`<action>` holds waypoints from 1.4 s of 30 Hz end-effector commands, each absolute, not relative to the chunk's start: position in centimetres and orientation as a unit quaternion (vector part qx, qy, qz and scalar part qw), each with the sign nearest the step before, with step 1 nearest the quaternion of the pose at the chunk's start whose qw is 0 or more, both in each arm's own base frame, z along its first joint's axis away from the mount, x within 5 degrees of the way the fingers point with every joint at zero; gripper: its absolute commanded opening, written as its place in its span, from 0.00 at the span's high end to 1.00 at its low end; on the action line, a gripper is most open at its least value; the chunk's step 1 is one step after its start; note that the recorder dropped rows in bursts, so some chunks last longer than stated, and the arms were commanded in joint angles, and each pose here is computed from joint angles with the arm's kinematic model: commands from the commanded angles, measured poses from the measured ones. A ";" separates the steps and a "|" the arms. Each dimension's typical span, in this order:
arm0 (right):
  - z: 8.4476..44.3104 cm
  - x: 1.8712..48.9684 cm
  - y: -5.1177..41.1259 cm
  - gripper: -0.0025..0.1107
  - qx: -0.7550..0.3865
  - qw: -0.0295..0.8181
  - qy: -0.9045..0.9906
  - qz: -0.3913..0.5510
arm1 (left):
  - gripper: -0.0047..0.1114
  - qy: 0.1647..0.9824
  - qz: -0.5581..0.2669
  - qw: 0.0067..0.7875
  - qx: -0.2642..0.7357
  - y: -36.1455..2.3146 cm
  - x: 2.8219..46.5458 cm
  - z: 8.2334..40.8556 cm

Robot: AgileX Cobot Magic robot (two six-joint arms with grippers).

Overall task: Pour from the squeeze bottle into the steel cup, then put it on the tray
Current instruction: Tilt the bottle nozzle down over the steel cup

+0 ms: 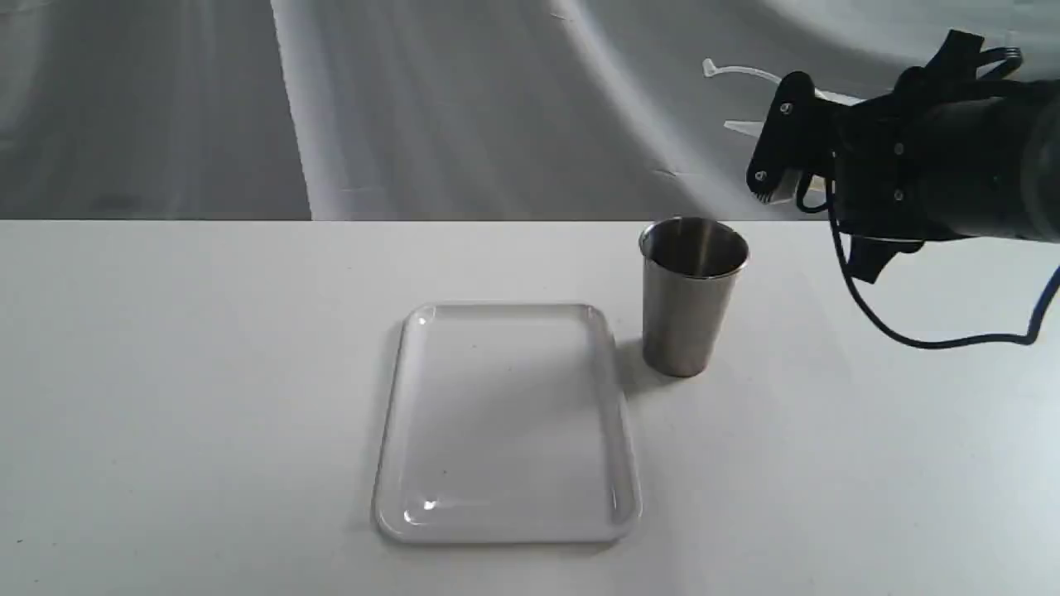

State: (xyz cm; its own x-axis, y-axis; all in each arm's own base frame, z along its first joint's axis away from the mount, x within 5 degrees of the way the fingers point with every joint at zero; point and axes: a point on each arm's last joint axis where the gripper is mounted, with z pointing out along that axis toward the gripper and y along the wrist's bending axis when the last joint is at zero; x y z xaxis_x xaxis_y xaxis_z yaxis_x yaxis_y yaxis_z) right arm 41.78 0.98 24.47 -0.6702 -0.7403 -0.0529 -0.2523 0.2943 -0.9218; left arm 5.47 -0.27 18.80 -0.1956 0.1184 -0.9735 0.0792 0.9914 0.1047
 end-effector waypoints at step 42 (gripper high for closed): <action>23.1 42.5 2.3 0.59 -0.417 0.140 0.669 -0.599 | 0.89 0.771 0.014 0.634 0.064 -0.3 5.5 18.7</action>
